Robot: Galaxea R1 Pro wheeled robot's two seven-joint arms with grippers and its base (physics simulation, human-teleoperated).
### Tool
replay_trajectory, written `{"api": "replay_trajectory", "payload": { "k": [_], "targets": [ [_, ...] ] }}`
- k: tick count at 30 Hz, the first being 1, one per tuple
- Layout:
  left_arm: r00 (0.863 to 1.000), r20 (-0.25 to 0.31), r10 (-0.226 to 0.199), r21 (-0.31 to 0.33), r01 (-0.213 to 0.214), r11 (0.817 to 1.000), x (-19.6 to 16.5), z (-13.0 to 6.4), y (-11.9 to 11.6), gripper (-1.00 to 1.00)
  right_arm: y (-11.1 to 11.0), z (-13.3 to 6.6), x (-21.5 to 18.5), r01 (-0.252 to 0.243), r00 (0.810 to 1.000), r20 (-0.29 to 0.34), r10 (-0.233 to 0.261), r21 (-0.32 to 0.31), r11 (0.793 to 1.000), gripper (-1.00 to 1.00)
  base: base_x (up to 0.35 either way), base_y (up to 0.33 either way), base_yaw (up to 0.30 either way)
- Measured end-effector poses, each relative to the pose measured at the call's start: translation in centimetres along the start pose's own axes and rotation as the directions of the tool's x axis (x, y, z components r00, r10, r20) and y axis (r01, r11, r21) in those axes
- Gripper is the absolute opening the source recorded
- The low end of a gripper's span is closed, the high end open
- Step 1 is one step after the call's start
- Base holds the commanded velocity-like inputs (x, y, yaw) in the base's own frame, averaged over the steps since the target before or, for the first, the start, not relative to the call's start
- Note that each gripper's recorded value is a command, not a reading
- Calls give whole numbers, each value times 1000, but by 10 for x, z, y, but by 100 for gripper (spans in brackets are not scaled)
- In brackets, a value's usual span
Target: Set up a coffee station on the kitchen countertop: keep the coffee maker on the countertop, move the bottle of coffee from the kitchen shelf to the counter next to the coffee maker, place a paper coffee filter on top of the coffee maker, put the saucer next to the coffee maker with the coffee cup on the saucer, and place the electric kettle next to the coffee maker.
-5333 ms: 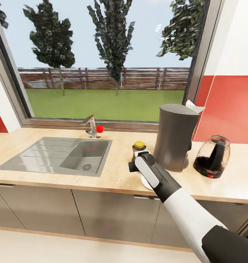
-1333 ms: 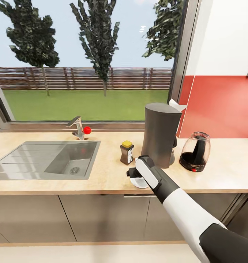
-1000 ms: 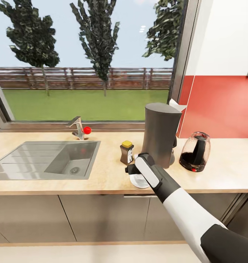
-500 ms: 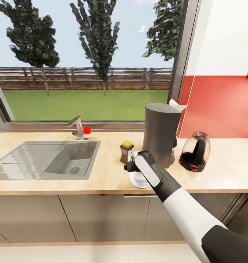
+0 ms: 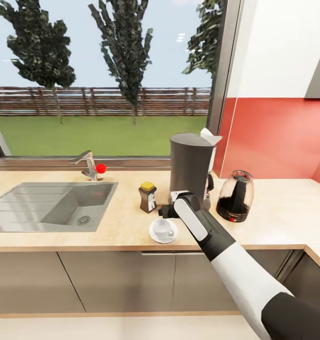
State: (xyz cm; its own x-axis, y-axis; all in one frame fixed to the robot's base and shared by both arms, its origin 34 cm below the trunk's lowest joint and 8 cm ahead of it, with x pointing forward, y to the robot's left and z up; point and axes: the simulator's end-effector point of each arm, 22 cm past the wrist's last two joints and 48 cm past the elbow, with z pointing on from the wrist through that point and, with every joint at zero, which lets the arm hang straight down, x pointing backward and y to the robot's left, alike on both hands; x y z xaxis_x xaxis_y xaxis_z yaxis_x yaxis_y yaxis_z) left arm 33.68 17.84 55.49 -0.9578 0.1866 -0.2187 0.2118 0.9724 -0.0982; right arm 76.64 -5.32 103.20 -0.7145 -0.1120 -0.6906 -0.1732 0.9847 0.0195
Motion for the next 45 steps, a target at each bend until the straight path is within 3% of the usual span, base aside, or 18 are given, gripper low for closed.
{"api": "replay_trajectory", "payload": {
  "k": [17,28,35,40,45],
  "targets": [
    [1000,0,3,2,-3,1000,0,0,-1,100,3,0,2,-1,1000,-2,1,-7,1000,100,0,-314,0],
    [1000,1,-1,1,1,1000,0,0,-1,100,5,8,26,-5,999,-39,5,-16,1000,100,0,-307,0],
    [1000,8,-6,0,6,1000,-3,0,0,100,23,1,50,-12,999,-34,10,-66,998,100,0,-39,-10],
    [1000,18,-5,-2,5,1000,-6,-1,1,100,43,-10,57,41,999,-6,-42,-91,995,100,-101,-3,-53],
    [1000,26,-3,-4,3,1000,-9,-2,1,100,46,-13,61,48,999,-6,-49,-93,994,100,-269,-28,-59]
  ]
}}
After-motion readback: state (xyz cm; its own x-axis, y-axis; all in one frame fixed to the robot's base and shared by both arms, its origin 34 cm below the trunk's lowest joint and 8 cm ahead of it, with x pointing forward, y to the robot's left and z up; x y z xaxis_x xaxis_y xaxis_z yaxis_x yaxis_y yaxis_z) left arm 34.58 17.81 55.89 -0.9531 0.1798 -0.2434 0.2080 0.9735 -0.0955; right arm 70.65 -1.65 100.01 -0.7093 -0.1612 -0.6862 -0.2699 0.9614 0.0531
